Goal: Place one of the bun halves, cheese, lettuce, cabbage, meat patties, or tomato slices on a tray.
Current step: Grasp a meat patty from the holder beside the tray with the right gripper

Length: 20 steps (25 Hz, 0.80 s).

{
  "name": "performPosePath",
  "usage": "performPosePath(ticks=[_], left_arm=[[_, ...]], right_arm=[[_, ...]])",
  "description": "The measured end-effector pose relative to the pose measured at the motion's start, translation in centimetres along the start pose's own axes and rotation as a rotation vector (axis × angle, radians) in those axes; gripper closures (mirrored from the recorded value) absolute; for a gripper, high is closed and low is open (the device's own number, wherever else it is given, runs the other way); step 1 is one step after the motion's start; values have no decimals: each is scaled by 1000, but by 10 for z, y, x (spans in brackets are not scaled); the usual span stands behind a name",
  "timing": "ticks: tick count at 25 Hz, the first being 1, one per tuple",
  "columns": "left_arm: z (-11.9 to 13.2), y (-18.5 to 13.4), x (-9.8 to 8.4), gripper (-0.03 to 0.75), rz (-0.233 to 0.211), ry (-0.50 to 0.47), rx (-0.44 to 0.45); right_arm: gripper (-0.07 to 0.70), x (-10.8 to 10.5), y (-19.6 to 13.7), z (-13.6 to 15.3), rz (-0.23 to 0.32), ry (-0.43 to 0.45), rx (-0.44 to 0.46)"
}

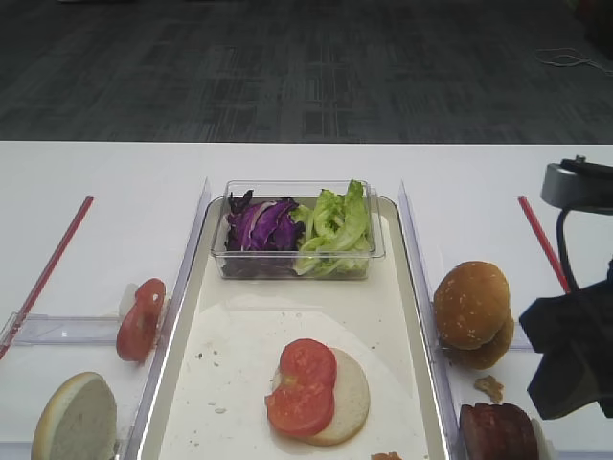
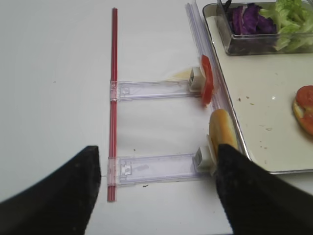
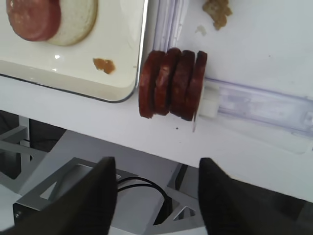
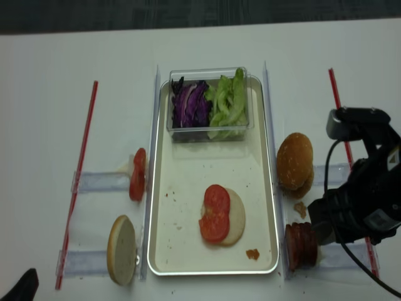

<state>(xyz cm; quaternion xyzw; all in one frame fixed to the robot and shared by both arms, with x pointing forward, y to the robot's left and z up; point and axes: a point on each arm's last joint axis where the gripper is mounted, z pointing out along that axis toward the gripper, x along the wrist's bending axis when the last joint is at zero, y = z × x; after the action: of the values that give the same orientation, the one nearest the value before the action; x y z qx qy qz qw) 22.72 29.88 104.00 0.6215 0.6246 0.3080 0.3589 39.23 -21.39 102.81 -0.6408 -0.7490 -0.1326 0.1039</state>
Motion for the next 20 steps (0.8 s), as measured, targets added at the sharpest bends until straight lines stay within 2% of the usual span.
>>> performPosePath(ticks=[10, 14, 20], left_arm=[[0, 0, 0, 247, 1, 2, 0], [0, 0, 0, 247, 1, 2, 0], [0, 0, 0, 247, -1, 2, 0]], right_arm=[[232, 23, 16, 14, -43, -70, 79], [250, 29, 16, 22, -38, -115, 87], [281, 33, 19, 35, -32, -135, 127]])
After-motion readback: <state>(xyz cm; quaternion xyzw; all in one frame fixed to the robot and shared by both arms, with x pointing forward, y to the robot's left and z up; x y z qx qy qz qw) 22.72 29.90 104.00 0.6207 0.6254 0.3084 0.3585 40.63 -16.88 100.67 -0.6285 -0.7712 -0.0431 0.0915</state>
